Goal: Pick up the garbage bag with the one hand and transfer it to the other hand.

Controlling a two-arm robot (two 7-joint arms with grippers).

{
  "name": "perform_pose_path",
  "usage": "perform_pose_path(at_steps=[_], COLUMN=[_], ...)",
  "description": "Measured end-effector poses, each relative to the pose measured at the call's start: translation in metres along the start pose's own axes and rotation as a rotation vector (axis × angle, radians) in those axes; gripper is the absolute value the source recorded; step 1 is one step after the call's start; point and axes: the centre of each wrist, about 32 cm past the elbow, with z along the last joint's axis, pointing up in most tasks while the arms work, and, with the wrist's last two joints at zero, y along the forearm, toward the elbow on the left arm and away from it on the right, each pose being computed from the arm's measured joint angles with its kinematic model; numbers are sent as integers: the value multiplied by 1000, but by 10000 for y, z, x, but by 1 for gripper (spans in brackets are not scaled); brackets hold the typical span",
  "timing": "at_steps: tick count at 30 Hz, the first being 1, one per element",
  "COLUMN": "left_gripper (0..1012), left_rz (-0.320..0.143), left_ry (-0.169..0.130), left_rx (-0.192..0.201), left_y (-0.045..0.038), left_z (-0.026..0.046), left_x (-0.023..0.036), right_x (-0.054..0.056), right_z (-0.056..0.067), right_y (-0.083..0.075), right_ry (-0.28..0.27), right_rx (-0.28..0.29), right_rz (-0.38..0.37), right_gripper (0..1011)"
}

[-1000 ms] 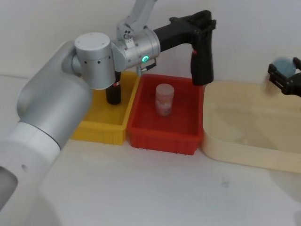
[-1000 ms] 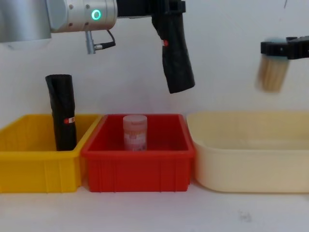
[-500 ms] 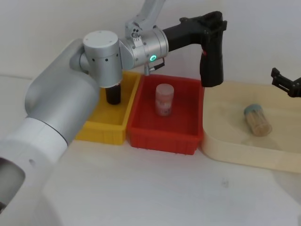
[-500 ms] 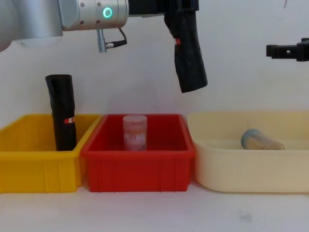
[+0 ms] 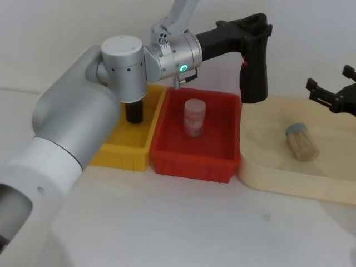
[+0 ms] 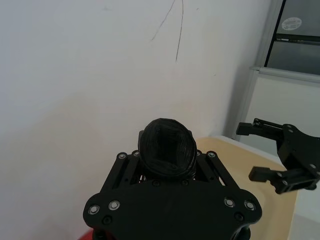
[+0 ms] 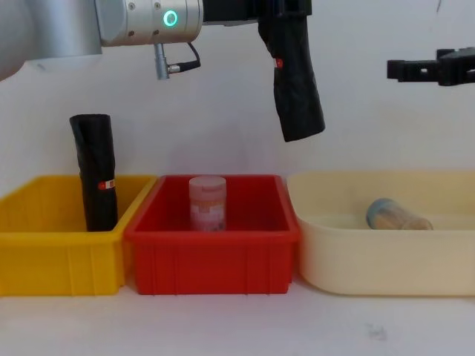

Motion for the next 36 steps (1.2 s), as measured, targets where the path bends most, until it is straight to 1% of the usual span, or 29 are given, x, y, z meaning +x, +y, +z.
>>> perform_pose_path(at_steps=[4, 8, 10, 13, 14, 16, 17, 20, 22, 23, 26, 36], left_gripper=[363, 363, 363, 363, 363, 363, 363, 363, 363, 363, 363, 363], left_rz=[-2, -3, -4, -4, -4, -5, -5, -5, -6, -6, -6, -6], left_ry=[1, 1, 1, 2, 2, 2, 2, 2, 2, 2, 2, 2], left_rx=[0, 0, 0, 1, 1, 1, 1, 1, 1, 1, 1, 1], left_y=[-5, -7, -9, -10, -11, -11, -12, -13, -14, -14, -15, -16], left_z=[1, 1, 0, -1, -1, -1, -1, -1, 0, 0, 1, 2], left_x=[-2, -2, -3, -3, -3, -3, -4, -4, -4, -5, -4, -4], right_x=[19, 34, 45, 52, 59, 61, 61, 62, 62, 62, 58, 41], right_z=[29, 46, 74, 87, 108, 118, 134, 151, 167, 167, 190, 244], right_y=[54, 108, 183, 246, 304, 356, 416, 488, 571, 571, 670, 850], right_ry=[-5, -9, -17, -22, -27, -32, -38, -44, -52, -52, -62, -83], right_rx=[14, 19, 23, 21, 19, 14, 10, 2, -9, -9, -21, -50], right_rz=[64, 106, 153, 187, 211, 230, 250, 271, 290, 290, 301, 296], right_gripper=[1000, 1000, 1000, 1000, 1000, 1000, 1000, 1000, 1000, 1000, 1000, 1000])
